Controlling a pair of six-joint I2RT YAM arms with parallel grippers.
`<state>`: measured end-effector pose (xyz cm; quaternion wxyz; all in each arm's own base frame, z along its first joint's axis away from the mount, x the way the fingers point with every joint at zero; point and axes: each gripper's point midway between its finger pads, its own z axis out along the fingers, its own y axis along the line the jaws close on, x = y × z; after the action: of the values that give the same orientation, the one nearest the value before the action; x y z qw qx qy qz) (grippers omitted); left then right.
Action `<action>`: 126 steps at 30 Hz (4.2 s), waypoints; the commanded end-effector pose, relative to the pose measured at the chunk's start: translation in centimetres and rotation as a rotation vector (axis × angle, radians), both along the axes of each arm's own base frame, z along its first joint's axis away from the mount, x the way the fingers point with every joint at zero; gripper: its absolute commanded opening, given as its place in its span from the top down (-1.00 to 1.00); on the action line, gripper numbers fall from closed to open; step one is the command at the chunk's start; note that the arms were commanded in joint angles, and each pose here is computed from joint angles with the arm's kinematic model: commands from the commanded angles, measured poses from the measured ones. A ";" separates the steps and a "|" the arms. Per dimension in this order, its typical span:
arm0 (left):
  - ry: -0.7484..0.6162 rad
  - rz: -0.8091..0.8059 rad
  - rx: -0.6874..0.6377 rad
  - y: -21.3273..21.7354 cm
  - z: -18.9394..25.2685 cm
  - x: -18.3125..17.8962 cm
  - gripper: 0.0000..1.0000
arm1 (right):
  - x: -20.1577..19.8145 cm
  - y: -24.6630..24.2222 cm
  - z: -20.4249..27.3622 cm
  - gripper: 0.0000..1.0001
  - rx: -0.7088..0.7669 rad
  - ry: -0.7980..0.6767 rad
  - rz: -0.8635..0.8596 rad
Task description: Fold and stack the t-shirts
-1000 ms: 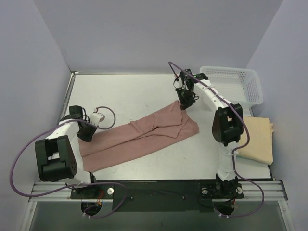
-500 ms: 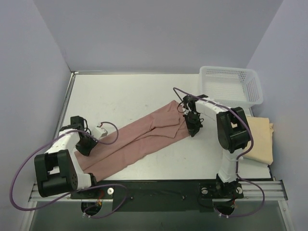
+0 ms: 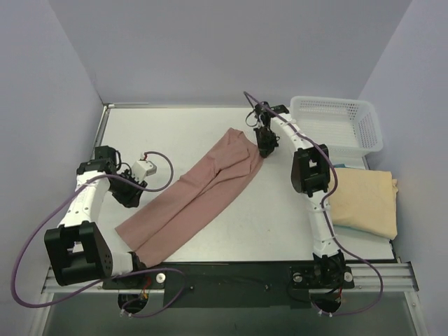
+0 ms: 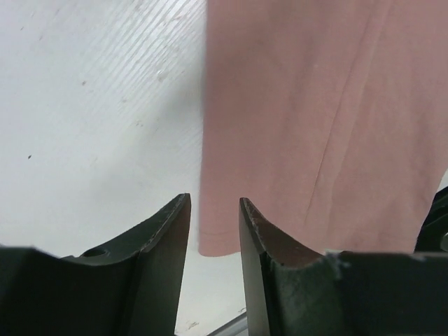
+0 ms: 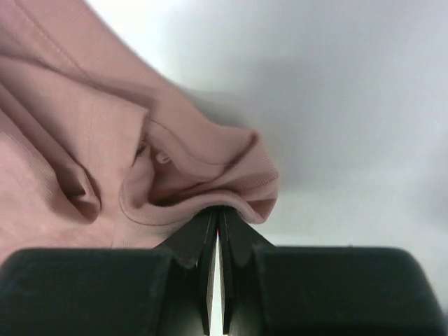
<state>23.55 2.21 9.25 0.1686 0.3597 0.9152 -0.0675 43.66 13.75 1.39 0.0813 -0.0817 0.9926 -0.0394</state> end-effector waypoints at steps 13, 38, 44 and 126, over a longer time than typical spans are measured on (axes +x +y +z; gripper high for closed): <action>0.044 0.091 -0.063 -2.3 -2.8 1.5 0.12 | 11.4 3.5 9.9 0.75 0.455 -0.388 -0.143; 0.196 -0.134 -0.066 -6.2 -6.8 -7.5 0.14 | 12.7 2.2 0.0 0.99 0.509 -0.217 -0.525; -0.077 -0.546 -0.195 -9.1 -2.6 -7.8 -0.36 | 19.1 1.9 2.8 1.00 0.665 -0.427 -0.507; -0.386 -0.749 -0.040 -17.7 6.0 10.7 1.00 | -15.6 17.2 9.0 1.00 0.735 -0.526 0.831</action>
<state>29.87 -14.47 14.74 0.2991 0.6959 0.6463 -0.0927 24.21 30.92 8.75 0.3374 -0.4711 0.7587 0.2978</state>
